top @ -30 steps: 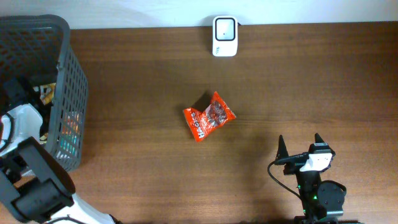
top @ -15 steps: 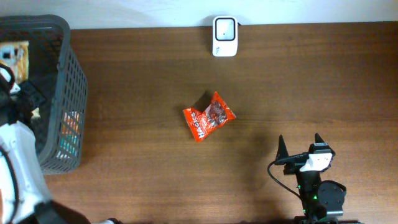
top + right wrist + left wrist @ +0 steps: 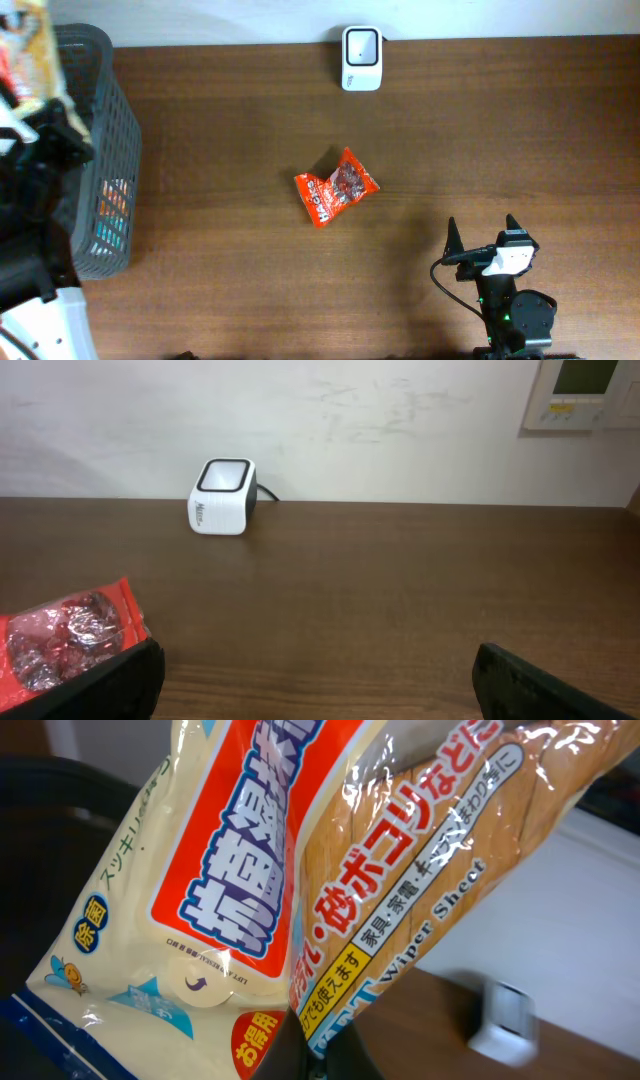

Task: Scan the item barcode
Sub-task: 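Grasp the white wet-wipes pack in the basket with the left gripper, then carry the wet-wipes pack out and release it beside the red bag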

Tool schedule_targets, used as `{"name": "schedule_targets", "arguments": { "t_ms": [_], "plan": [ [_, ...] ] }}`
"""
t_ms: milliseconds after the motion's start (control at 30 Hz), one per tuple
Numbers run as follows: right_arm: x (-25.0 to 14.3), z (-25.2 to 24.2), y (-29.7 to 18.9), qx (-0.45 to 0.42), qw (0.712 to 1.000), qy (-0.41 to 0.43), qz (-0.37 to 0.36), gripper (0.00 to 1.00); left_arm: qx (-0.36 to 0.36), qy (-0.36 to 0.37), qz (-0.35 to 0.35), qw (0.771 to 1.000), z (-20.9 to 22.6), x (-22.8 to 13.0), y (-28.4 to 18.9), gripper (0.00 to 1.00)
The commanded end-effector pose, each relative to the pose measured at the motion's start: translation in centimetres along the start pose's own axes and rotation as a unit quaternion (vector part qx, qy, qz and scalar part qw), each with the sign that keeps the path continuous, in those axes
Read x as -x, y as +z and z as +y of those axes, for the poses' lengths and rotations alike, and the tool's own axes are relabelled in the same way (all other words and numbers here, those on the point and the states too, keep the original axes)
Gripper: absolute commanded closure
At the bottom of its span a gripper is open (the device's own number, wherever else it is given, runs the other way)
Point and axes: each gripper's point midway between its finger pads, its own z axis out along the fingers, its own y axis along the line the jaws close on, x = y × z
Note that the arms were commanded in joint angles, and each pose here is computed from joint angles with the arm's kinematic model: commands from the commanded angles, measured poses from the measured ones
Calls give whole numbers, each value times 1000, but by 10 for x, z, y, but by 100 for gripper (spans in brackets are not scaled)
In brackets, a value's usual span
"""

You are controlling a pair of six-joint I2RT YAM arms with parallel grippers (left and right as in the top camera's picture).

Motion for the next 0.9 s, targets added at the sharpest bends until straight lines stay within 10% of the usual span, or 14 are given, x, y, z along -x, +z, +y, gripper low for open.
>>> {"name": "schedule_targets", "arguments": {
  "t_ms": [0,667,867],
  "plan": [
    [-3,-1,0,-3,1000,-2,2,2,-99,5,43,994,-62,-22,3,100],
    [-3,-1,0,-3,1000,-2,2,2,-229,94,417,875,-214,-304,80,100],
    [-3,-1,0,-3,1000,-2,2,2,-218,100,435,868,-212,-322,85,55]
  ]
}}
